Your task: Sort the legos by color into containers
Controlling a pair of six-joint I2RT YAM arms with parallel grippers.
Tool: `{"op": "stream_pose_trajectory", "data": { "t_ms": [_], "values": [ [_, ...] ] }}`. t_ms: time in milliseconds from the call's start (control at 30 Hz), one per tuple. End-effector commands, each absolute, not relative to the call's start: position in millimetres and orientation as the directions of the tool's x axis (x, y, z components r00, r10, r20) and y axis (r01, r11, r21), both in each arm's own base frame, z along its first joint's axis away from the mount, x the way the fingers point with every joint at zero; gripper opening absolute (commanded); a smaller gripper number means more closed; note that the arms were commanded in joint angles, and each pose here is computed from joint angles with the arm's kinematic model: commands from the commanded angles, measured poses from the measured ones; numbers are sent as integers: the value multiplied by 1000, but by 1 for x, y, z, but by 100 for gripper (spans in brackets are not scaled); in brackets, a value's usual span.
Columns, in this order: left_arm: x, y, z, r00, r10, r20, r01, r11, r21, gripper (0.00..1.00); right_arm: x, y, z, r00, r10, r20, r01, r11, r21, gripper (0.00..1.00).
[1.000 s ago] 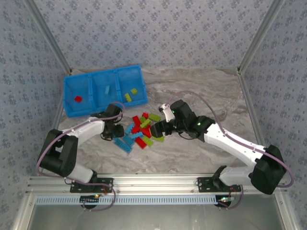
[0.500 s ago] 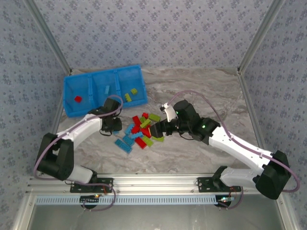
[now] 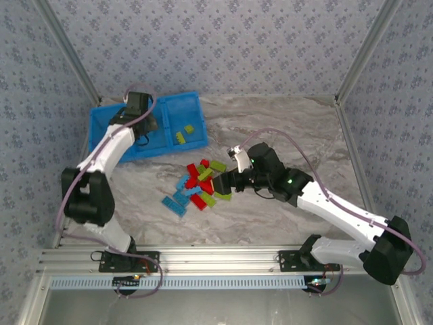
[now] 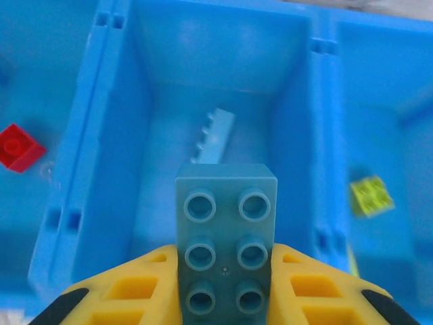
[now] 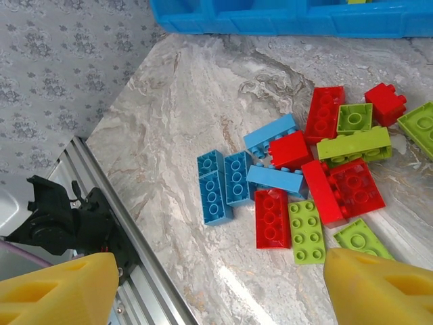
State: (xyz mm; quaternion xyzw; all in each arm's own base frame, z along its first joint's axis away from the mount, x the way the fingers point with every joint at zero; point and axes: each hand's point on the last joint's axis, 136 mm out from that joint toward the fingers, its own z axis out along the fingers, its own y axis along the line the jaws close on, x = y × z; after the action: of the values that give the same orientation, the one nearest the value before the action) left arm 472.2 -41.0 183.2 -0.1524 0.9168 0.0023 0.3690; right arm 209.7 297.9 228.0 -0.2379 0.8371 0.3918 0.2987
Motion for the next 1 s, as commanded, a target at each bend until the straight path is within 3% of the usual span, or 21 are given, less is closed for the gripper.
{"op": "stream_pose_trajectory", "data": {
  "t_ms": [0,200,367,533,700,967],
  "values": [
    [500,-39,186,-692,-275,-668,-258,958,-127,32,206,289,233,-707,-141,-693,-618,598,510,82],
    [510,-45,186,-715,-268,-646,-233,962,-141,51,205,279,234,-699,-123,-704,-608,620,496,82],
    [480,-59,200,-700,-316,-640,-206,948,-243,52,208,277,230,-698,-107,-708,-595,637,491,83],
    [411,-119,209,-728,-235,-643,-60,958,-282,49,216,271,220,-703,-97,-705,-565,679,469,83],
    [347,-173,181,-791,-174,-587,12,954,-300,49,220,274,214,-715,-88,-694,-550,683,480,83],
    [349,-245,128,-853,-71,-517,111,943,-314,50,220,275,210,-730,-101,-676,-542,689,482,83]
  ]
}}
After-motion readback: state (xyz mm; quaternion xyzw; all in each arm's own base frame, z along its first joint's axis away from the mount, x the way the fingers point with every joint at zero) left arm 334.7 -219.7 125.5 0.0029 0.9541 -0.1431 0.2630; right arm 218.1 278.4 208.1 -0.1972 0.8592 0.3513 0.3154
